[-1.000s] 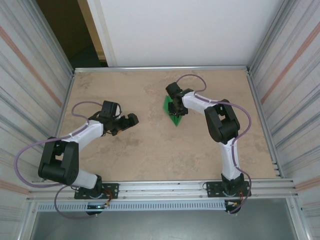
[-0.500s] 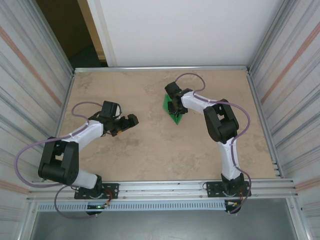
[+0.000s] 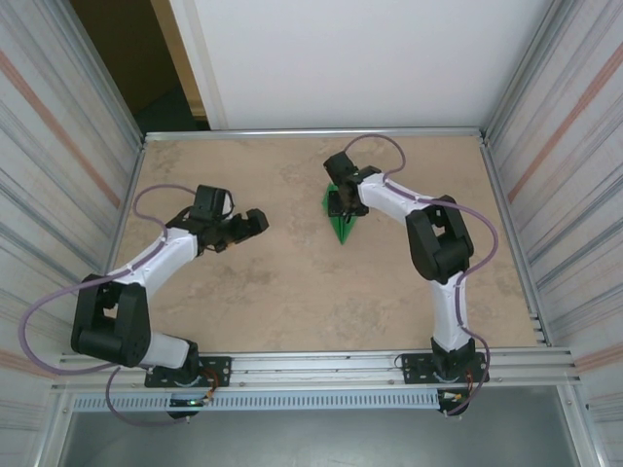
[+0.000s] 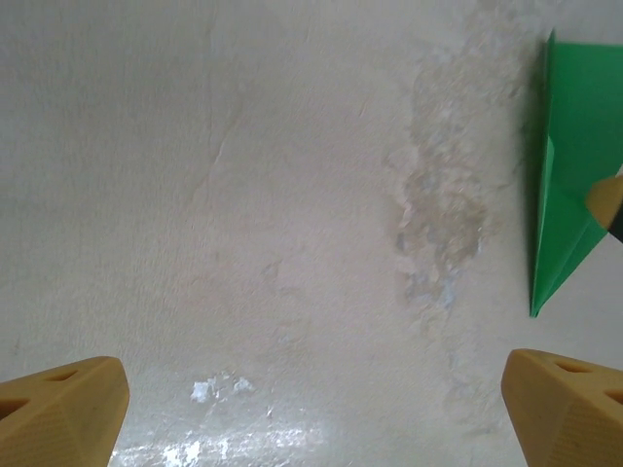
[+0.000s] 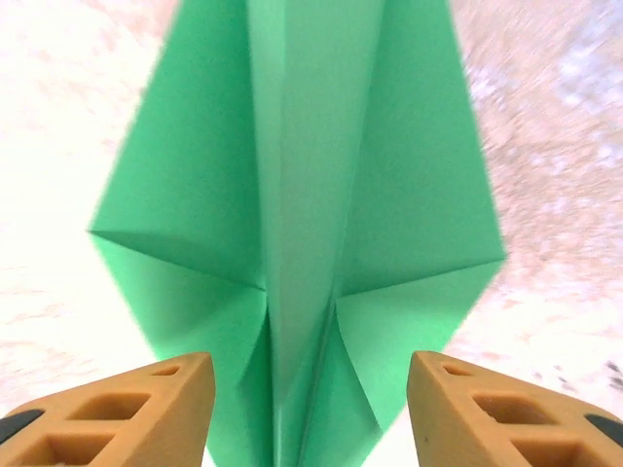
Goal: Fold a paper plane with a square sheet of paper (pick it up from the middle)
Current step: Move a paper plane to the center of the table, then reset both arms
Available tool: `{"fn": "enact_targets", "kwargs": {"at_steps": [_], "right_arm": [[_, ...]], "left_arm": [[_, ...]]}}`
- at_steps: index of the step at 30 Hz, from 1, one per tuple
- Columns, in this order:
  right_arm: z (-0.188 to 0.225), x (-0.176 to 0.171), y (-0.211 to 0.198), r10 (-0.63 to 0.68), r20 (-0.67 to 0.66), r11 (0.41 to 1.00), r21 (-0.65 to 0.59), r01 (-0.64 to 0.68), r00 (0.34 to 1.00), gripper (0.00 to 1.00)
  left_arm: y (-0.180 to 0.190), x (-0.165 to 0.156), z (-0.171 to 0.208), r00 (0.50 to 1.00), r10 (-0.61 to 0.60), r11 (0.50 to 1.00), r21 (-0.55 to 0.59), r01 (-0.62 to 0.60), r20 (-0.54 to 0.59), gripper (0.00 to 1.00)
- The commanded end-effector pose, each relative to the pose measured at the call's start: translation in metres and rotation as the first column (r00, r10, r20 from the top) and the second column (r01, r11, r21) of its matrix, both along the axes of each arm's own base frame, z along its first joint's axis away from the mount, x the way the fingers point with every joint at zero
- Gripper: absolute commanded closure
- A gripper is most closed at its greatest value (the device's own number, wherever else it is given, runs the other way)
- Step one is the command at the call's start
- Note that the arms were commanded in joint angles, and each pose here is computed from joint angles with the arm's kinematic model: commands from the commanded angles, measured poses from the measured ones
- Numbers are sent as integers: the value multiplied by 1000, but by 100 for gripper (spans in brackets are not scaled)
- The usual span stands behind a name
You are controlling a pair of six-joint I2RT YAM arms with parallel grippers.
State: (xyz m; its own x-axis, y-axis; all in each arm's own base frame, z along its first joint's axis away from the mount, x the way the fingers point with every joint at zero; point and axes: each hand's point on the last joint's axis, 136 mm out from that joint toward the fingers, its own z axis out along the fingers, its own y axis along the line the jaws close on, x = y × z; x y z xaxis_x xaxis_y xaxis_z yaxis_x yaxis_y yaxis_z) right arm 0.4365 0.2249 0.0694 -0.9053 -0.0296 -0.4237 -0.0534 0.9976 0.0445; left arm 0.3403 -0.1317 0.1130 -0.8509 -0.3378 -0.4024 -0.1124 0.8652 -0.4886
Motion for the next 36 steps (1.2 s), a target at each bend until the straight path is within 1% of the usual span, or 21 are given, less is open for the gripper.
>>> {"fn": "enact_targets", "kwargs": {"at_steps": [1,5,8,9,11,13,14,17,19,20,22,24,26,28,30,32,34,36], "right_arm": [[59,0,-10,-16,102,999,43,11,995,41],[104,-6,-36,-73,211,996,72,59,975,35],[132,-15,-72,-146,303,988,94,123,942,28],[140,-19,-90,-179,343,983,92,157,922,25],[150,-28,-123,-234,408,972,84,219,883,15],[154,-39,-158,-292,465,954,82,288,836,3],[153,-44,-173,-316,482,945,79,319,817,1],[146,-61,-221,-396,527,902,69,427,752,1],[135,-72,-253,-451,547,862,63,503,705,1],[128,-76,-264,-472,547,847,64,527,692,1],[115,-82,-284,-513,548,820,83,567,661,1],[98,-85,-298,-542,537,803,104,587,646,1],[87,-84,-307,-535,568,797,94,597,626,1],[75,-86,-312,-524,602,791,83,606,602,1],[64,-84,-310,-498,611,808,67,586,616,1],[57,-82,-309,-471,608,822,41,568,639,1],[52,-77,-305,-439,618,843,34,536,652,1],[50,-70,-296,-396,639,877,48,479,660,1]], "left_arm": [[12,11,35,994,29,998,54,-34,104,1],[32,17,58,979,80,990,102,-101,185,1],[55,18,71,956,143,973,141,-183,258,1],[65,17,75,943,165,964,155,-216,288,1],[85,12,77,920,217,942,179,-285,328,1],[110,5,76,887,278,903,215,-372,368,1],[120,1,76,872,295,883,236,-405,391,1],[148,-13,72,822,325,814,304,-495,468,1],[162,-23,69,795,343,772,332,-542,499,1],[166,-25,66,795,332,764,350,-542,507,1],[170,-26,63,775,289,745,377,-551,562,1],[173,-25,57,756,255,729,394,-560,603,1],[170,-23,54,758,229,744,391,-541,611,1],[164,-15,48,768,175,758,413,-504,616,1],[160,-8,39,790,116,757,461,-462,601,1],[153,-1,34,793,60,767,481,-425,606,1],[142,7,33,776,-10,790,481,-380,630,1],[130,14,31,750,-78,812,478,-335,657,1]]}}
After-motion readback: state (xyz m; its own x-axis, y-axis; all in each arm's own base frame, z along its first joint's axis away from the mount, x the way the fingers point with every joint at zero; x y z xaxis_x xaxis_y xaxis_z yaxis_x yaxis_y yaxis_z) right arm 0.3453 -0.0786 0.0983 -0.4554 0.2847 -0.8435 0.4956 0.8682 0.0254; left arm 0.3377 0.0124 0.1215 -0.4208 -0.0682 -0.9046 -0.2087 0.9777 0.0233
